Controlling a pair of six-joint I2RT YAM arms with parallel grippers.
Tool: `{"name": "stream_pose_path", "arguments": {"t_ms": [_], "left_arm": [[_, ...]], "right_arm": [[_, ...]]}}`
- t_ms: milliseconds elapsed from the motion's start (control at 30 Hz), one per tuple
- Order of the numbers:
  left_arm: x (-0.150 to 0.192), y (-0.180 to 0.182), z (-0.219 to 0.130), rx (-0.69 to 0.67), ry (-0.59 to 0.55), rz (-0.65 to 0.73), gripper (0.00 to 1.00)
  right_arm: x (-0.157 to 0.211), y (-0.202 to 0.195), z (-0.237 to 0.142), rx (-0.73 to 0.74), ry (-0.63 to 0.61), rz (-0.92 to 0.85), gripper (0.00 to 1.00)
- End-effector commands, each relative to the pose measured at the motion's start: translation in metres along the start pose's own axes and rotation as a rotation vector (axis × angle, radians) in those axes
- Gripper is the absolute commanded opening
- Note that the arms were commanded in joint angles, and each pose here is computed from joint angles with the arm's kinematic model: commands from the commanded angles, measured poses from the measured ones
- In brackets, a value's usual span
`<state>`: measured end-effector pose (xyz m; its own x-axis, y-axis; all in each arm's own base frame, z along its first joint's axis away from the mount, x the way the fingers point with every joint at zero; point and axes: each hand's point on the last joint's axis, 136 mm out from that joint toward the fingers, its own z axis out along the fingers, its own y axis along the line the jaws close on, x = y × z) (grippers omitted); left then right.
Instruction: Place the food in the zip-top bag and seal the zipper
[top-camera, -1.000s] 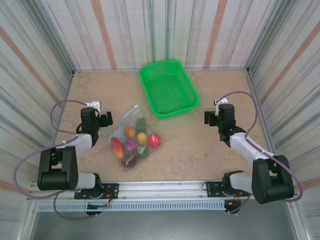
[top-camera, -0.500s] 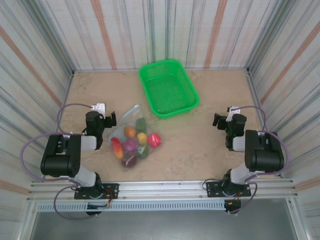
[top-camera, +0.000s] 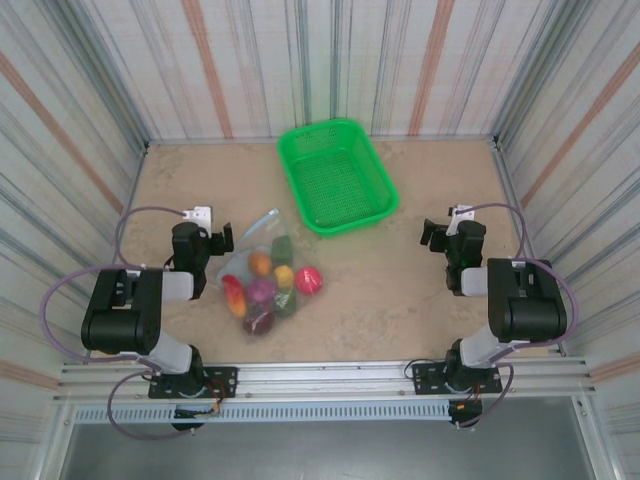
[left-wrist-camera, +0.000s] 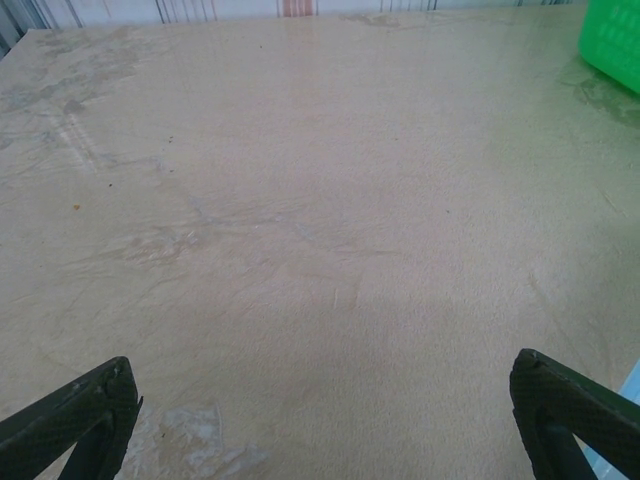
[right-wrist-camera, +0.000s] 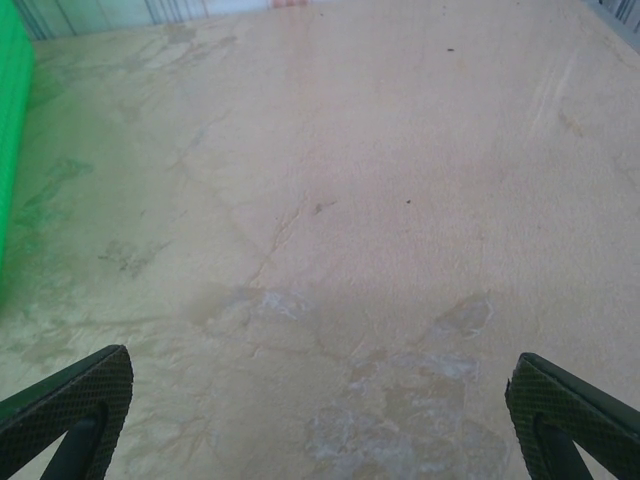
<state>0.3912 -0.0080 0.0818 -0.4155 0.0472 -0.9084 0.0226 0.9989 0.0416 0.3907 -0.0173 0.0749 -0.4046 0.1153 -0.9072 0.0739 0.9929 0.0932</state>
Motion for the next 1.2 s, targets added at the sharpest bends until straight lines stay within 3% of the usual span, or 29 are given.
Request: {"name": "stream_pose_path", "arguments": {"t_ms": [0, 433, 633, 1167], "left_arm": [[-0.011, -0.004, 0.002, 0.044, -0.028, 0.029, 0.99], [-0.010, -0.005, 0.002, 0.074, -0.022, 0.021, 0.99], [-0.011, -0.006, 0.002, 0.066, -0.025, 0.029, 0.99], [-0.011, 0.002, 0.000, 0.024, -0.030, 0.010, 0.99]], "right_arm": [[-0.006, 0.003, 0.002, -0.039, -0.006, -0.006, 0.99], [-0.006, 0.002, 0.004, -0.047, 0.004, 0.001, 0.99], [-0.006, 0.012, 0.001, -0.122, -0.006, -0.011, 0.99], [-0.007, 0.007, -0.001, -0.071, -0.017, -0.007, 0.99]]}}
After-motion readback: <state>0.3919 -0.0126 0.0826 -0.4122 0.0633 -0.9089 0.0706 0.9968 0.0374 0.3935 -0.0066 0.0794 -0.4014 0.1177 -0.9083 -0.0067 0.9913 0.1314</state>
